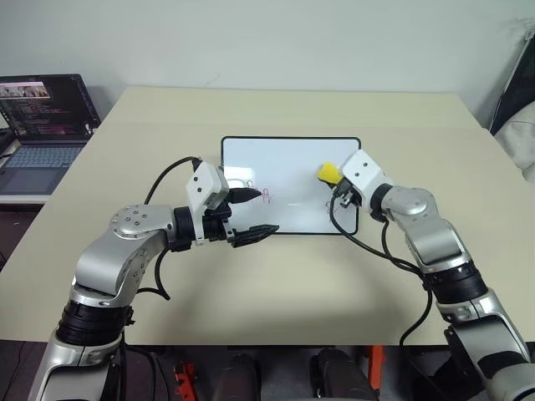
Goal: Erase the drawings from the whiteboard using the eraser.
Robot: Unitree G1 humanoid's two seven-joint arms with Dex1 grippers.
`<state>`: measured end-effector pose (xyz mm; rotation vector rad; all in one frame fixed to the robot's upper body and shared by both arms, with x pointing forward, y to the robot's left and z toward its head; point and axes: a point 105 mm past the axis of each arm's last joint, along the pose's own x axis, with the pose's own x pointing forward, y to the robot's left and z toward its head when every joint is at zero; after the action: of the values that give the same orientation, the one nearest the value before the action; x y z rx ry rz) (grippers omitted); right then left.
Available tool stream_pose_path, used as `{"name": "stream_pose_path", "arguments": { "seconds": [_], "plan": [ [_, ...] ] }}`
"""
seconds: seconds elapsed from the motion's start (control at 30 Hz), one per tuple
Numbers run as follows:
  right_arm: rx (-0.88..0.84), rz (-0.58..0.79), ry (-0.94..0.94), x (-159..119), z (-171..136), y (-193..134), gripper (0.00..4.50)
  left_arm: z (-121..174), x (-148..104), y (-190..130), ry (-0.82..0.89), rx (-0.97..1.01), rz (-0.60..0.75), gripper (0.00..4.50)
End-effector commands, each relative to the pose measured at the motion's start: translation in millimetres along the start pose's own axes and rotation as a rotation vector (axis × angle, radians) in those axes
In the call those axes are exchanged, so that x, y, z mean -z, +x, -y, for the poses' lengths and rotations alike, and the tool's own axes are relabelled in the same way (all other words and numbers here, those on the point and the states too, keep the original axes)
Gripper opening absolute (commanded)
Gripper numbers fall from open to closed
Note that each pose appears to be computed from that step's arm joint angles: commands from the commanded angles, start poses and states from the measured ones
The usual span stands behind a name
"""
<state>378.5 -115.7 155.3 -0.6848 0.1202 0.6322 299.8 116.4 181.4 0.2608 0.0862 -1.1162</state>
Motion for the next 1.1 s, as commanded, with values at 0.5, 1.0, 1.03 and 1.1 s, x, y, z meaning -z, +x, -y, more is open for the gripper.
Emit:
{"name": "stream_pose_path", "arguments": {
  "seconds": [0.5,1.0,1.03,1.1],
  "plan": [
    [0.112,-0.031,-0.124,7,20,1,1.31,8,-5,2,0.022,0.018,0.033,4.50],
    [0.166,-0.037,-0.173,11,30,-4,1.31,6,-3,1,0.026,0.016,0.033,4.50],
    [0.125,-0.057,-0.172,17,22,-5,1.31,5,-3,1,0.026,0.014,0.032,4.50],
    [0.061,-0.083,-0.175,25,9,-7,1.31,5,-2,0,0.026,0.012,0.031,4.50]
  ]
}}
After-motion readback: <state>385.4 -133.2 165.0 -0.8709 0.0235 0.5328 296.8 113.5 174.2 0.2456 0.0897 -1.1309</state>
